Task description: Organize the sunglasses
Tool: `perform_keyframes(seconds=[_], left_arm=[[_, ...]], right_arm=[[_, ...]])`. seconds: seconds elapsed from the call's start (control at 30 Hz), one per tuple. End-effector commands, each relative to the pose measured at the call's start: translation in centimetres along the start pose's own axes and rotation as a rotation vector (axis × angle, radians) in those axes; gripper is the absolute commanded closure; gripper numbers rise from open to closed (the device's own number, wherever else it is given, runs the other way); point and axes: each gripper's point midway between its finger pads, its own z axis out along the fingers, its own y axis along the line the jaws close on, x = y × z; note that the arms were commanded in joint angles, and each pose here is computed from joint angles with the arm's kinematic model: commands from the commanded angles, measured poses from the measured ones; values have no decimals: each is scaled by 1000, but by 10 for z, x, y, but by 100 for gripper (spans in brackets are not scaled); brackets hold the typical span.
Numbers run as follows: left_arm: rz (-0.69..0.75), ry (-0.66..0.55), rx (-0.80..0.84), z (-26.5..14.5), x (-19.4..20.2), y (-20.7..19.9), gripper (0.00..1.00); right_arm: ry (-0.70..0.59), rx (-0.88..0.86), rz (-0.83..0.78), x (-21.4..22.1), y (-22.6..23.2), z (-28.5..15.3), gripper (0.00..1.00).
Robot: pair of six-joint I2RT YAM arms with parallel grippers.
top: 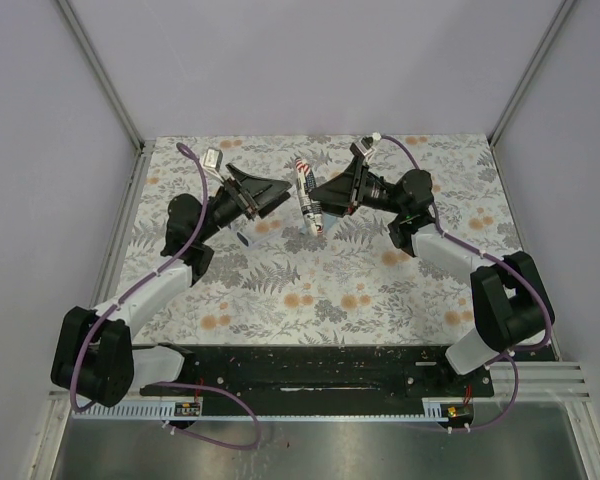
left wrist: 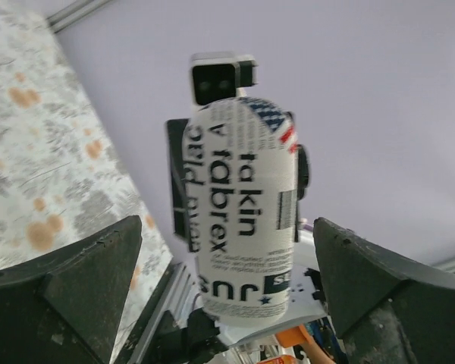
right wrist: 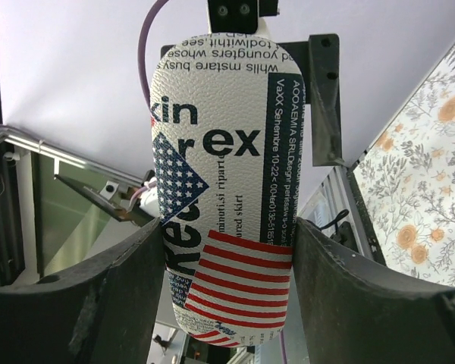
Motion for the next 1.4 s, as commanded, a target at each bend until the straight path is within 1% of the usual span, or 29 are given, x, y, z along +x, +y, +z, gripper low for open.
perform_keyframes(seconds=[0.0,0.17,0.37,0.43,0.5,0.6,0.67,0.73,0.77,0.83,0.9,0.93,1.03,1.07,1.17,1.23,1.27,1.33,1.37], left_arm=[[22,-7,190,2,-7,-48,1],[28,26,248,9,1,-60,1],[48,36,193,18,9,-50,2],[52,32,196,18,8,-52,6],[56,37,199,20,8,-53,14],[51,37,205,20,8,-54,33],[53,31,208,19,8,-55,38],[54,32,206,20,7,-55,37],[54,38,211,21,7,-56,33],[51,48,217,22,9,-56,20],[47,52,217,22,10,-54,17],[45,54,213,23,10,-53,17],[42,55,211,22,11,-52,24],[43,54,210,22,11,-51,25],[38,61,207,24,11,-50,17],[40,63,211,24,12,-51,16],[38,63,210,24,12,-51,18],[39,61,207,24,11,-50,25],[39,63,208,24,12,-50,27]], right_arm=[[40,-134,-107,6,56,0,60],[39,-125,-88,6,56,1,60],[44,-133,-76,7,57,4,60],[46,-126,-64,8,54,5,60],[42,-124,-60,8,52,5,60],[43,-127,-55,9,51,5,61],[43,-127,-52,9,50,5,61],[50,-125,-47,10,48,6,62],[53,-124,-44,10,48,6,62],[55,-122,-34,11,45,6,62],[53,-120,-33,11,43,6,62],[52,-121,-34,11,43,6,62],[52,-121,-28,11,41,6,62],[53,-121,-27,11,42,7,63],[53,-120,-23,11,40,7,63],[55,-119,-22,11,40,7,63],[53,-120,-23,11,40,6,63],[56,-118,-22,12,39,7,63],[55,-117,-20,12,39,6,64]])
